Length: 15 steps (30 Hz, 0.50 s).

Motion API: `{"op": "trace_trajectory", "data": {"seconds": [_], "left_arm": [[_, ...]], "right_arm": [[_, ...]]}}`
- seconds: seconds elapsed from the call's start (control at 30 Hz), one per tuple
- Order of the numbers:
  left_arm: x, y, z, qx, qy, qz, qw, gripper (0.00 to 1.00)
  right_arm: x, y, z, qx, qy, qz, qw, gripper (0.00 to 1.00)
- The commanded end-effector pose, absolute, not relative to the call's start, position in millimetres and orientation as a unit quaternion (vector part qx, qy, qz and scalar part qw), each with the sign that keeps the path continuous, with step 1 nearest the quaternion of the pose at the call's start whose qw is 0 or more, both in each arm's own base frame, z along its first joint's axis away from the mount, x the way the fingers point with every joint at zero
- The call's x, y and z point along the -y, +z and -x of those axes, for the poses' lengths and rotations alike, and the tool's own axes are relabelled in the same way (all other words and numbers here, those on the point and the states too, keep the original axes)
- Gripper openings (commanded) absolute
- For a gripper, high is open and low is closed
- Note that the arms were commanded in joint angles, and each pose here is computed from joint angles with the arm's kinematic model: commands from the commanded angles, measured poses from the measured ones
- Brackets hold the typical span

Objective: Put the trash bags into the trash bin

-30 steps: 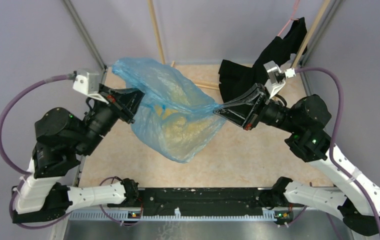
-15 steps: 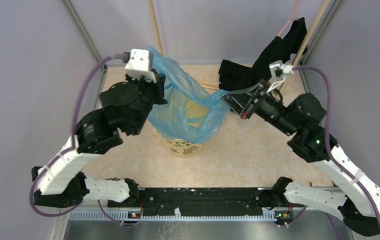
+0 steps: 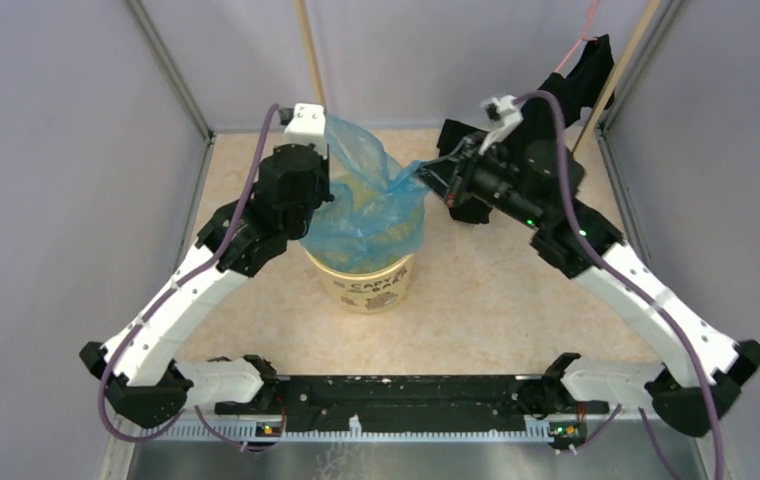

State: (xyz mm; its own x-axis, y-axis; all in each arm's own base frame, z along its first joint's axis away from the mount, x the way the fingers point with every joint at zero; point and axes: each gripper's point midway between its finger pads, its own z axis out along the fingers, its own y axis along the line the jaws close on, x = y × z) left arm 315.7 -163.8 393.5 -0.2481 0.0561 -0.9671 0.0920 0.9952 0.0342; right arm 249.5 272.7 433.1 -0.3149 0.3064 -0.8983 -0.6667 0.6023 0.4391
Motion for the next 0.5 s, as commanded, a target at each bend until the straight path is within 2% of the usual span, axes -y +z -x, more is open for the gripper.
{"op": "trace_trajectory", "data": {"seconds": [0.0, 0.17, 0.27, 0.37, 0.47], "left_arm": [[123.0, 408.8, -293.0, -0.767, -0.01, -0.008, 0.642, 0.0], [95.3, 380.8, -272.7, -0.782, 0.013, 0.011, 0.624, 0.0], [101.6, 383.8, -270.9, -0.781, -0.01, 0.005, 0.625, 0.0], [124.6, 387.4, -279.4, -0.783, -0.044, -0.016, 0.621, 0.0], [166.7, 382.6, -290.3, -0.786, -0.109, -0.052, 0.606, 0.0]], "right_arm": [[-338.8, 417.4, -241.0, -0.666, 0.528, 0.212, 0.482, 0.0], [-381.7, 380.8, -234.6, -0.668, 0.555, 0.244, 0.431, 0.0], [-388.7, 359.3, -242.7, -0.694, 0.543, 0.232, 0.412, 0.0], [-378.9, 334.2, -254.3, -0.736, 0.49, 0.222, 0.412, 0.0], [-346.8, 318.9, -270.5, -0.775, 0.394, 0.207, 0.449, 0.0]]}}
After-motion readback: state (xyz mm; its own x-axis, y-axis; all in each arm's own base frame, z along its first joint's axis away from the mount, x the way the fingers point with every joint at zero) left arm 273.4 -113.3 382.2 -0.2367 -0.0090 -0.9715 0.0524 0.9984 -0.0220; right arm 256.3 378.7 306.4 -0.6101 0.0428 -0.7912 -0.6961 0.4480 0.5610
